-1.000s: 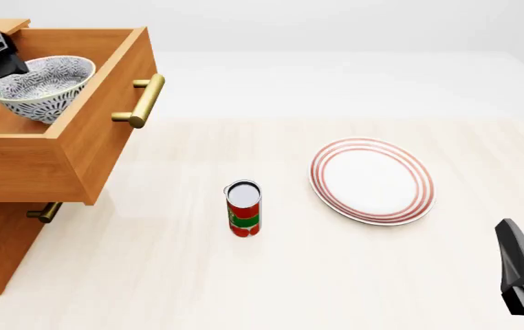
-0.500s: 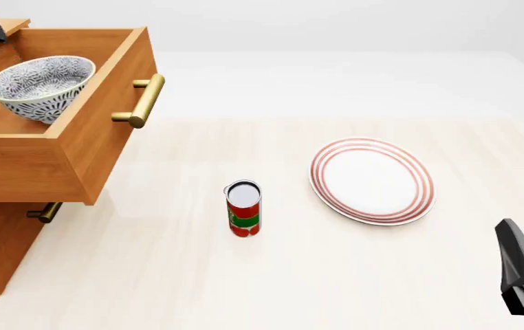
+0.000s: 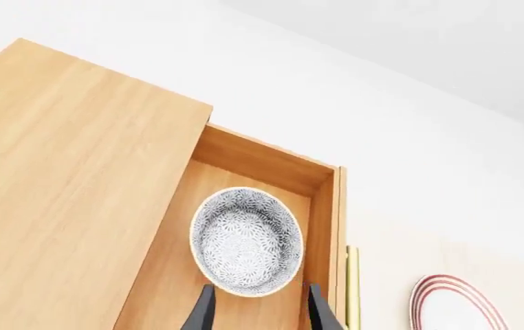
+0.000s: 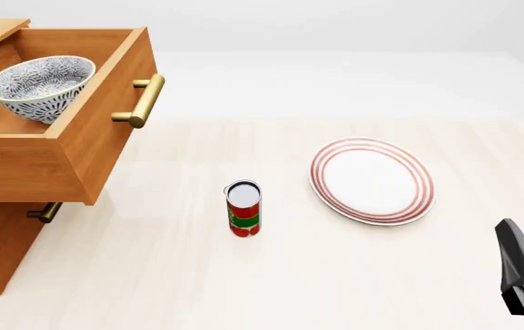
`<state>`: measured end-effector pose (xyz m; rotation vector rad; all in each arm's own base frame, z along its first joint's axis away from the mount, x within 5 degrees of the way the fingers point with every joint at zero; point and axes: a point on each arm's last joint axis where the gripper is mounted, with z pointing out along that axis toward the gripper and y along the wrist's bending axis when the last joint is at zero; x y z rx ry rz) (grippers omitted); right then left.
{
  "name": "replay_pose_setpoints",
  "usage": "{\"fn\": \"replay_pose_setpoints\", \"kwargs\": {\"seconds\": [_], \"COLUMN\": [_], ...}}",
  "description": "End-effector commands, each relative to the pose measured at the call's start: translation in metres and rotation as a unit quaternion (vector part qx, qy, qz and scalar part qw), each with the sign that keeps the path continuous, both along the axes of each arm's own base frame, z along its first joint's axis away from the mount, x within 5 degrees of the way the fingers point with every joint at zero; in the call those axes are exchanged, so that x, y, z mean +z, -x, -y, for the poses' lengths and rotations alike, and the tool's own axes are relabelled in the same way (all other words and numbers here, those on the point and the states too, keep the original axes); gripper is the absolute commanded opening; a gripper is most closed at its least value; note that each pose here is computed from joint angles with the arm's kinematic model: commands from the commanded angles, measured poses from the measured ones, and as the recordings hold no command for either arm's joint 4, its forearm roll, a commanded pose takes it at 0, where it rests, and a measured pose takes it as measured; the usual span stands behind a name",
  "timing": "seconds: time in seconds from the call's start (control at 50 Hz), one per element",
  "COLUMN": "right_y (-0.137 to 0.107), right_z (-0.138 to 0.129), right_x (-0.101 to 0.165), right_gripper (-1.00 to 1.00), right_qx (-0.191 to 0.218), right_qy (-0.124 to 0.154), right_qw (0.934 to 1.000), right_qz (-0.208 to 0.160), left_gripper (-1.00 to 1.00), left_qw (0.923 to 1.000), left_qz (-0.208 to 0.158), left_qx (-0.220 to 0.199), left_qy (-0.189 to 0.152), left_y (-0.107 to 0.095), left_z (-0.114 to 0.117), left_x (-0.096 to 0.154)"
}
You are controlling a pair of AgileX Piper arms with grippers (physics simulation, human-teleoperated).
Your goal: Put the bowl in the top drawer of the cabinet.
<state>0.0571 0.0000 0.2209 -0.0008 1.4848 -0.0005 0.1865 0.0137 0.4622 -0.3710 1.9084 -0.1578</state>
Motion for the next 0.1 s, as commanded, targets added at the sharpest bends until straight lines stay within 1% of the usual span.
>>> {"fn": "replay_pose_setpoints", "kwargs": {"seconds": [0.02,0.04,0.06,0.1], "right_y": [0.000,0.000,0.000,0.000], "right_z": [0.000,0.000,0.000,0.000], "right_x": [0.000,0.000,0.000,0.000], "right_gripper": [1.00,1.00,1.00,1.00], "right_qx": [0.000,0.000,0.000,0.000], "right_qy": [0.000,0.000,0.000,0.000], "right_qw": [1.0000,1.0000,1.0000,1.0000], "right_qz": [0.000,0.000,0.000,0.000], "left_gripper": [1.00,1.00,1.00,1.00], "left_qw": [0.9993,0.9993,0.9990,0.9987], "left_qz": [0.033,0.033,0.038,0.042], "left_qx": [-0.015,-0.015,-0.016,-0.017], "left_qy": [0.008,0.008,0.015,0.021], "left_y": [0.028,0.028,0.034,0.040], "left_z": [0.008,0.008,0.009,0.010], "left_x": [0.004,0.004,0.004,0.002]}}
